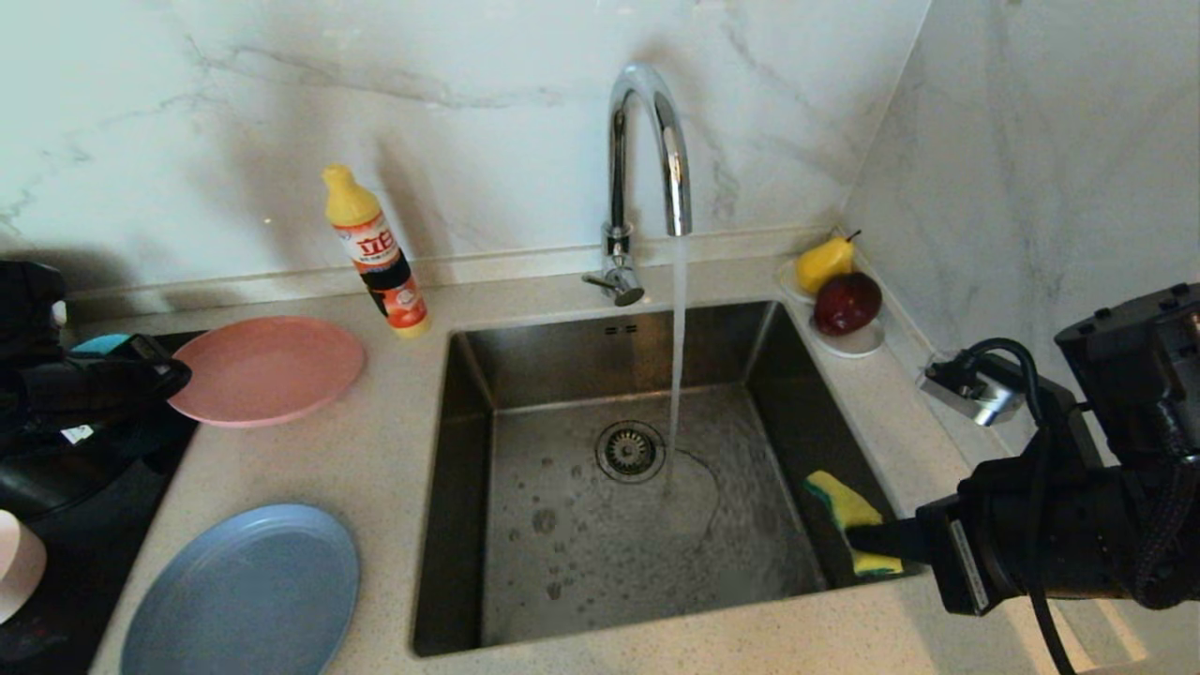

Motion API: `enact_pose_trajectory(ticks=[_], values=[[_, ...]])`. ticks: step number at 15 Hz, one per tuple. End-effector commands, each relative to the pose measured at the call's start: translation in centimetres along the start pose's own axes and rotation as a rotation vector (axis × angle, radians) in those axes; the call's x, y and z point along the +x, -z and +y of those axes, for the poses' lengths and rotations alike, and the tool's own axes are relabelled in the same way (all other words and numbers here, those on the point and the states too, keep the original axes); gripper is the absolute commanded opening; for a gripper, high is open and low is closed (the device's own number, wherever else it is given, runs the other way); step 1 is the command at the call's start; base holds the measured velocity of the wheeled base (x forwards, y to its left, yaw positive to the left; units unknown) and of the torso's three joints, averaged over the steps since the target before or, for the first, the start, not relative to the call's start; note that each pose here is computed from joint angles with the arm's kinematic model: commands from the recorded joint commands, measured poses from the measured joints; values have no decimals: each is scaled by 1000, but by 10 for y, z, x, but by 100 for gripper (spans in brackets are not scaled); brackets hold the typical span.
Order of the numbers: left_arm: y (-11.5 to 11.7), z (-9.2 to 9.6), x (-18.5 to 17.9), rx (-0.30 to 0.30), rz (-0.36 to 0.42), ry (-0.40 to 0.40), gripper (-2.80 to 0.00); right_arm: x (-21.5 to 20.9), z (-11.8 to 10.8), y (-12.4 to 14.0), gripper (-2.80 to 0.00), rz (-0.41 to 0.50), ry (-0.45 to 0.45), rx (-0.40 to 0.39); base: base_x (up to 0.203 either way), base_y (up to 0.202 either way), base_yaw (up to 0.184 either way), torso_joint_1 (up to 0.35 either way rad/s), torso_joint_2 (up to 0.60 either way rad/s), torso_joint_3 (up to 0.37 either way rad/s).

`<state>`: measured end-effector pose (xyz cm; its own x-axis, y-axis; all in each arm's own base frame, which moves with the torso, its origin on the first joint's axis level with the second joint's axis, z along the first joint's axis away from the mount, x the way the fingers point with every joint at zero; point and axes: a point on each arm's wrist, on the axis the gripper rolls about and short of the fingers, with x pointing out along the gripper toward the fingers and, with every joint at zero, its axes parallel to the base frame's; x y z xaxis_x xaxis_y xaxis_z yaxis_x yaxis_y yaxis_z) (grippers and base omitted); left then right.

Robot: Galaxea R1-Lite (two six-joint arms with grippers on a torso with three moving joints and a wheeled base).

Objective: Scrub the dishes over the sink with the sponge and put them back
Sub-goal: Place the plate on the table

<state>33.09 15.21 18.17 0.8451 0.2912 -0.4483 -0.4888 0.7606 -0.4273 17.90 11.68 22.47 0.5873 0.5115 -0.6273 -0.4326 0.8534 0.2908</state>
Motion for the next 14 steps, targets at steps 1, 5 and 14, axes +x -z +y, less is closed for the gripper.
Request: enact_pose_trajectory(ticks=[1, 5, 14], values=[[1, 0, 15, -1, 36, 59, -280, 0, 0, 1, -280, 2, 0, 2, 0, 0, 0, 0, 0, 0], [0, -1, 30, 6, 39, 64, -280, -1, -1, 3, -280, 8, 1, -1, 0, 0, 0, 0, 0, 0], [-25, -18, -19, 21, -67, 103, 0, -5, -1, 6, -280, 1, 2, 7, 0, 0, 0, 0, 0, 0]])
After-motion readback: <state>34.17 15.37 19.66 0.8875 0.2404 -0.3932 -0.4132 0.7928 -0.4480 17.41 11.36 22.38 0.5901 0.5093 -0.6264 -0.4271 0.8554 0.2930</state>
